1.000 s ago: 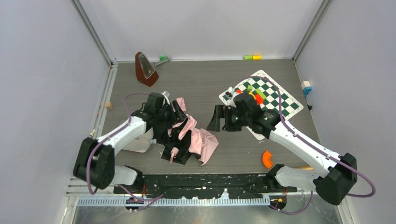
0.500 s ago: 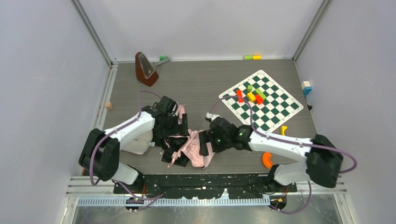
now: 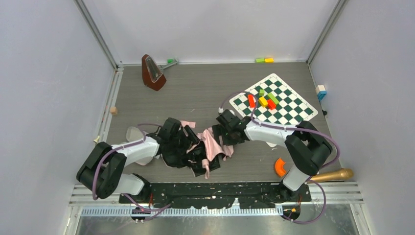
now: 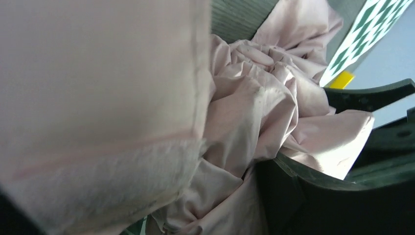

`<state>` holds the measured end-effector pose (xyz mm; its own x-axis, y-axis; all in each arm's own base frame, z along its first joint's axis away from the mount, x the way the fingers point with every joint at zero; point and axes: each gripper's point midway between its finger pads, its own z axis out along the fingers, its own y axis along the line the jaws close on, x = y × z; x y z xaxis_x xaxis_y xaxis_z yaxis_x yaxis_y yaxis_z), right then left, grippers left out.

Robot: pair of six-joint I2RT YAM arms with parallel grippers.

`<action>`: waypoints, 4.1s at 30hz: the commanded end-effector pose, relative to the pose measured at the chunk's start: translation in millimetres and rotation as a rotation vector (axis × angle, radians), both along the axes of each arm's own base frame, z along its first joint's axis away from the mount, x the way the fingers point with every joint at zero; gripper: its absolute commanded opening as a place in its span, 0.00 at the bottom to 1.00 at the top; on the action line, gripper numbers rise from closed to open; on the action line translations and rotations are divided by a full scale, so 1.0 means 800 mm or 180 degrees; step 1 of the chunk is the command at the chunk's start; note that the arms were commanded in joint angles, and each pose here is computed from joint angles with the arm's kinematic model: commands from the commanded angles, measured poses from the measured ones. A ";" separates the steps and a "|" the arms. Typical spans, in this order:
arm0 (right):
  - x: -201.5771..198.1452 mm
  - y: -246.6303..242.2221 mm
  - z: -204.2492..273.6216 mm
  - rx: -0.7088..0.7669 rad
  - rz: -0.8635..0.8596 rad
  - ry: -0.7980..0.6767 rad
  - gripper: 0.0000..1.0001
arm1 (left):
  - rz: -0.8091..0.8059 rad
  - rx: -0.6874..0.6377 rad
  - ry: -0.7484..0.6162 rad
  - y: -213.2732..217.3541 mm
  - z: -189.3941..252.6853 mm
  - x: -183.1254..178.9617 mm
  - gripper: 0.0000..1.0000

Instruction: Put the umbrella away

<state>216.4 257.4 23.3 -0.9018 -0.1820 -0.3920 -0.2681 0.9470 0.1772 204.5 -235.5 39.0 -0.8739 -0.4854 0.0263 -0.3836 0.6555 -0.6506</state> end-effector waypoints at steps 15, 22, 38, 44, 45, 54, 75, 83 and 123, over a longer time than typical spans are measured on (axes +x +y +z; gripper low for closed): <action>-0.024 0.047 0.122 0.0996 0.0985 -0.0704 0.95 | 0.1003 -0.0314 -0.0050 -0.017 0.021 0.054 0.75; -0.025 0.079 0.080 0.0314 0.0902 -0.0747 0.96 | 0.1156 -0.0442 -0.0010 -0.016 0.029 0.053 0.78; -0.040 0.038 -0.008 -0.0408 0.0786 -0.0629 0.07 | 0.0245 0.0289 -0.0308 0.014 0.082 0.028 0.99; -0.047 0.033 0.010 -0.0046 0.0901 -0.0550 0.05 | -0.0469 0.0614 -0.0411 0.039 0.137 0.009 0.99; -0.046 0.031 0.011 -0.0035 0.0886 -0.0533 0.05 | -0.0541 0.0624 -0.0445 0.043 0.148 0.007 0.99; -0.047 0.027 0.021 0.0161 0.1047 -0.0568 0.05 | -0.0459 0.0558 -0.0803 0.099 0.154 0.046 0.99; -0.044 0.055 0.022 0.0647 0.1195 -0.0303 0.05 | -0.0840 0.0161 -0.0725 0.035 0.048 0.042 0.95; -0.038 0.071 0.028 0.0991 0.1118 -0.0219 0.05 | -0.0433 -0.0451 -0.0689 0.016 0.054 -0.005 0.99; -0.037 0.123 0.342 0.4547 0.1000 0.0447 0.05 | -0.0625 -0.1797 -0.0966 -0.096 0.227 0.028 0.88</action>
<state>191.7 345.6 169.5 -0.9871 0.0825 -0.1370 -0.1180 0.2028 0.9721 244.9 -291.9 160.9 -0.9074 -0.4198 -0.0198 -0.1422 0.3511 -0.9255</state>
